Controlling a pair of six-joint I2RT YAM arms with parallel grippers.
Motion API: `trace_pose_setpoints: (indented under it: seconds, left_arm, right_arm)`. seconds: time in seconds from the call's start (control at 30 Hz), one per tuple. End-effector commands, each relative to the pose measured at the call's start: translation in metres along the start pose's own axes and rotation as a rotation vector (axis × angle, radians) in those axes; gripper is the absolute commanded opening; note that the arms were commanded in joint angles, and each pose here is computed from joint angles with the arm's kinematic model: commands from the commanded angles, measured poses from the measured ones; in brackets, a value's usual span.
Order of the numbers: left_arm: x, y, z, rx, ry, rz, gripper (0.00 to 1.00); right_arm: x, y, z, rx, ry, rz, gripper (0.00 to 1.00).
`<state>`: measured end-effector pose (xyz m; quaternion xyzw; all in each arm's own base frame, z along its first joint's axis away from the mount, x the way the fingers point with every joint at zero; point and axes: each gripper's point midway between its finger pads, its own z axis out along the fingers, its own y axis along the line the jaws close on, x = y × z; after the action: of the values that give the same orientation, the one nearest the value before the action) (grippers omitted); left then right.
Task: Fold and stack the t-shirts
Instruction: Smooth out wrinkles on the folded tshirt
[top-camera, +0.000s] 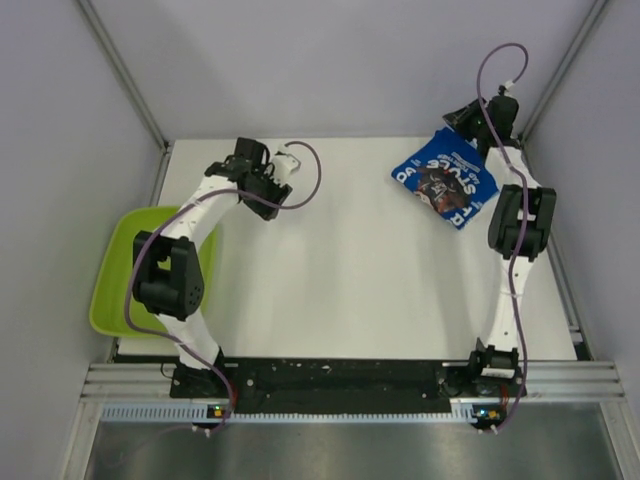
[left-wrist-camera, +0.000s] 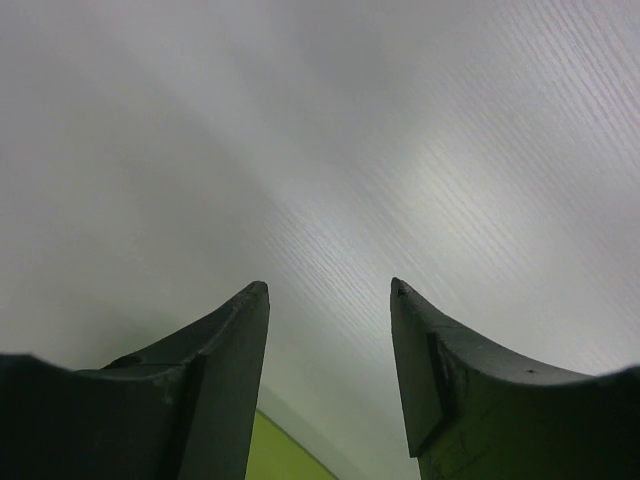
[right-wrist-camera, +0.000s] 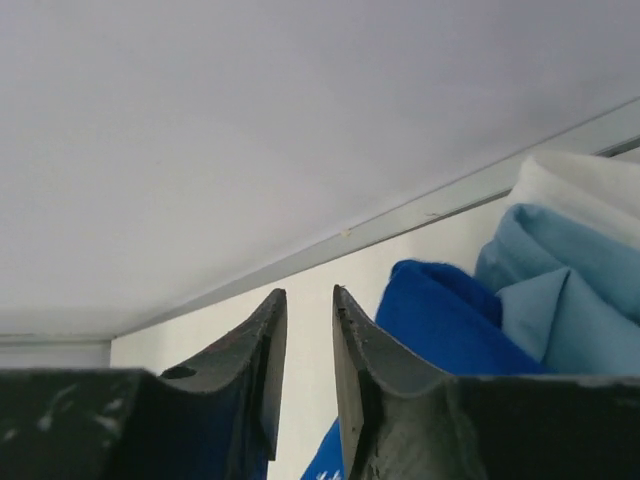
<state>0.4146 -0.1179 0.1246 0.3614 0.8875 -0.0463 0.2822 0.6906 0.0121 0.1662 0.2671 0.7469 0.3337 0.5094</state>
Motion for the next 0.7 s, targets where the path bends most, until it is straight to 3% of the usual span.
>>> trace_pose_setpoints:
  seconds: [0.0,0.07,0.1,0.3,0.5,0.67]
  left_arm:
    - [-0.019,0.005,-0.029,-0.035,-0.095,0.018,0.57]
    - [-0.020,0.003,-0.037,-0.040,-0.118,0.011,0.58]
    - [-0.021,0.002,-0.041,-0.045,-0.131,0.008,0.58]
    - [-0.005,-0.011,-0.061,-0.073,-0.198,-0.023,0.62]
    - [0.030,-0.023,-0.065,-0.093,-0.263,-0.083,0.68]
    - [0.049,-0.014,-0.059,-0.170,-0.391,-0.152,0.73]
  right_arm:
    - [-0.063,0.146,-0.092,-0.254,-0.102,-0.281,0.44]
    - [-0.061,0.168,-0.129,-0.283,-0.102,-0.374,0.94]
    - [-0.056,0.173,-0.147,-0.286,-0.096,-0.411,0.99]
    - [0.007,0.156,-0.250,-0.218,-0.047,-0.536,0.99]
    - [0.079,0.073,-0.303,-0.050,-0.022,-0.619,0.99]
    - [0.106,0.011,-0.333,0.105,-0.121,-0.642,0.99]
